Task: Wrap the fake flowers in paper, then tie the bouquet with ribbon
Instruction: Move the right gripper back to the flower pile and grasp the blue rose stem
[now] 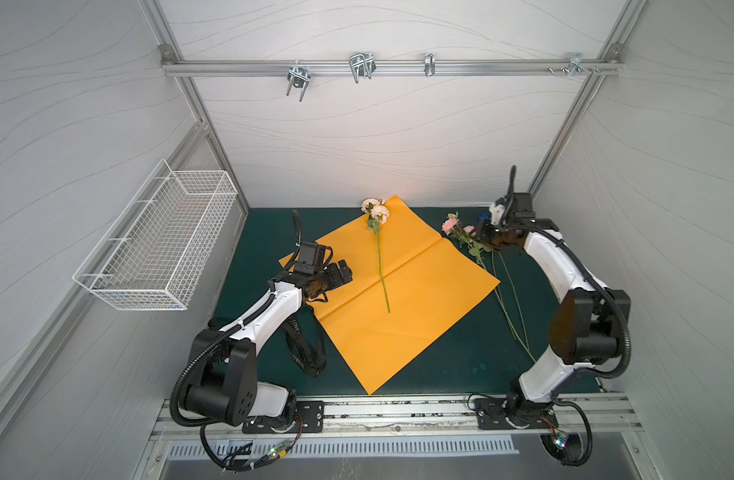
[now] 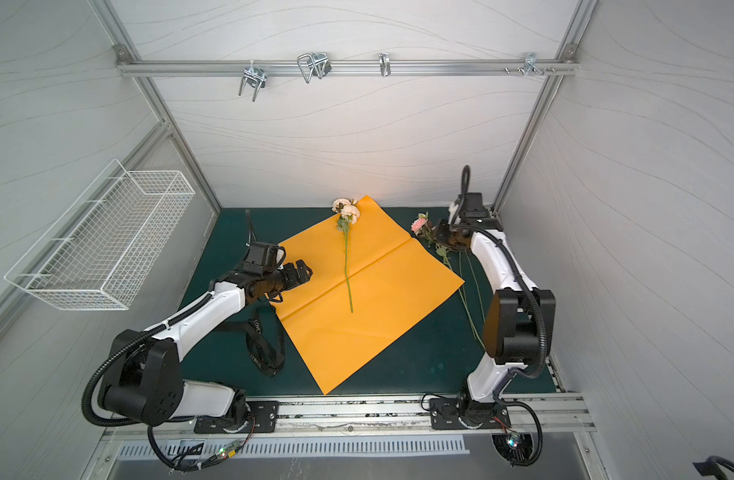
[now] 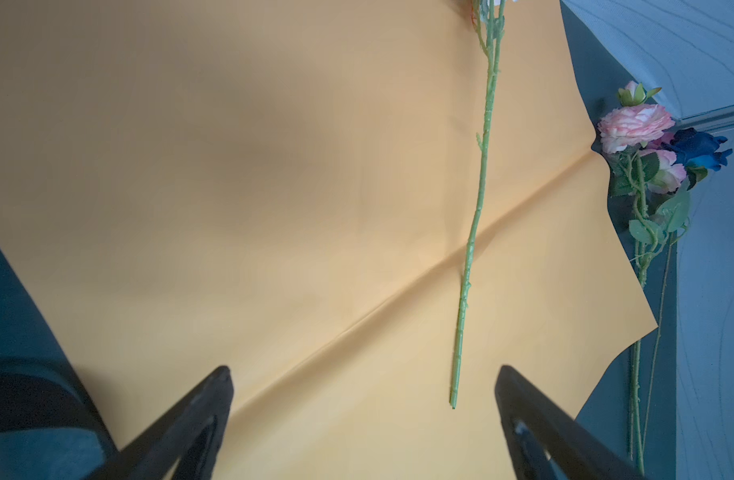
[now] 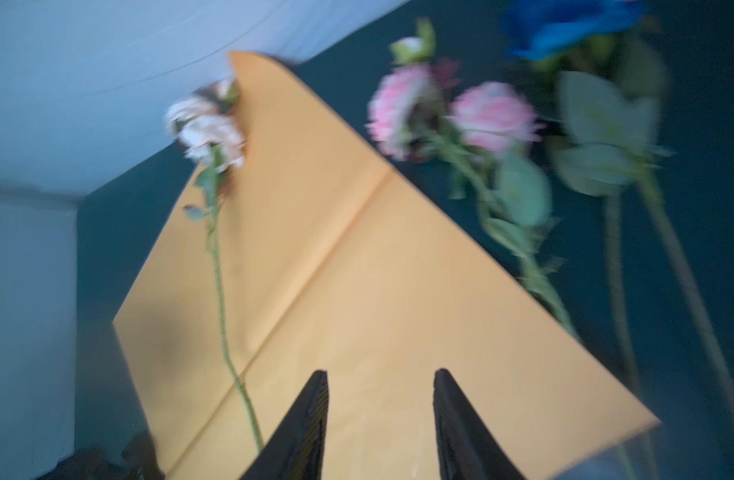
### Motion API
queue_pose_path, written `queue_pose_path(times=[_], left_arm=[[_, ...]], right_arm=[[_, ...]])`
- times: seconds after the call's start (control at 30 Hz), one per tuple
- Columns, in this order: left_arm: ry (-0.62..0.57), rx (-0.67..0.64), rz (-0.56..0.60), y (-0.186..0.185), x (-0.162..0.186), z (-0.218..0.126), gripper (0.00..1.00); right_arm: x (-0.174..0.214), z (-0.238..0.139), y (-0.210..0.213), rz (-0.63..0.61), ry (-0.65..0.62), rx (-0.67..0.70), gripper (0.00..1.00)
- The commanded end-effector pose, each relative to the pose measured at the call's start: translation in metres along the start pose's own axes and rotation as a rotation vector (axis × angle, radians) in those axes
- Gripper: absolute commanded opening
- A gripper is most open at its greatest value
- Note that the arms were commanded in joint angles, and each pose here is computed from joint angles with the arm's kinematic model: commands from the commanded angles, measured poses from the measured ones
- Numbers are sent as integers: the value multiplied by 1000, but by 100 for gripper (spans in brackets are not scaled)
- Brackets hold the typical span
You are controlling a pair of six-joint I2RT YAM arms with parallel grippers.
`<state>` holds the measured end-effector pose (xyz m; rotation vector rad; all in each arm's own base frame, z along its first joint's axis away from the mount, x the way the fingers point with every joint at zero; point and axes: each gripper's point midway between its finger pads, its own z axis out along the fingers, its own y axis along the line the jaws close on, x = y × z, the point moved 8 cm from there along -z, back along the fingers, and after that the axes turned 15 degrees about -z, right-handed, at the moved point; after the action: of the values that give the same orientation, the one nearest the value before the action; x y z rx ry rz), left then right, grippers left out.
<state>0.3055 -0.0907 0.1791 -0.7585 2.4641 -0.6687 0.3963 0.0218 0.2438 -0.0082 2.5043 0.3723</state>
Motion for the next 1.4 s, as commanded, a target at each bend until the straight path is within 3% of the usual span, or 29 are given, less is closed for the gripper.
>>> queue_pose_path(times=[0.0,0.1,0.27,0.43,0.7,0.8,0.87,1.0,1.2,1.37], left_arm=[[-23,48,1,-14,-8,-3,99],[-21,52,4,-15,-8,-3,99],[-22,48,6,-14,-8,-4,99],[-18,46,4,-14,-8,-2,99],[-11,43,1,-14,-8,1,99],[-10,38,1,-13,-8,2,99],[-10,36,1,-14,-8,2,99],[-10,38,1,-15,-9,2,99],[-8,37,2,-14,-8,2,99],[-10,45,2,-16,-8,0,99]], right_arm=[[34,4,-41,34,156,107,39],[40,6,-66,39,194,201,38],[48,27,-95,22,296,255,48],[57,52,-113,-5,402,282,49],[63,73,-132,2,451,335,50],[66,77,-137,12,464,342,39],[65,78,-137,10,459,341,24],[59,71,-136,-4,432,353,1],[32,37,-123,-26,347,372,0],[2,-8,-72,-101,202,314,0]])
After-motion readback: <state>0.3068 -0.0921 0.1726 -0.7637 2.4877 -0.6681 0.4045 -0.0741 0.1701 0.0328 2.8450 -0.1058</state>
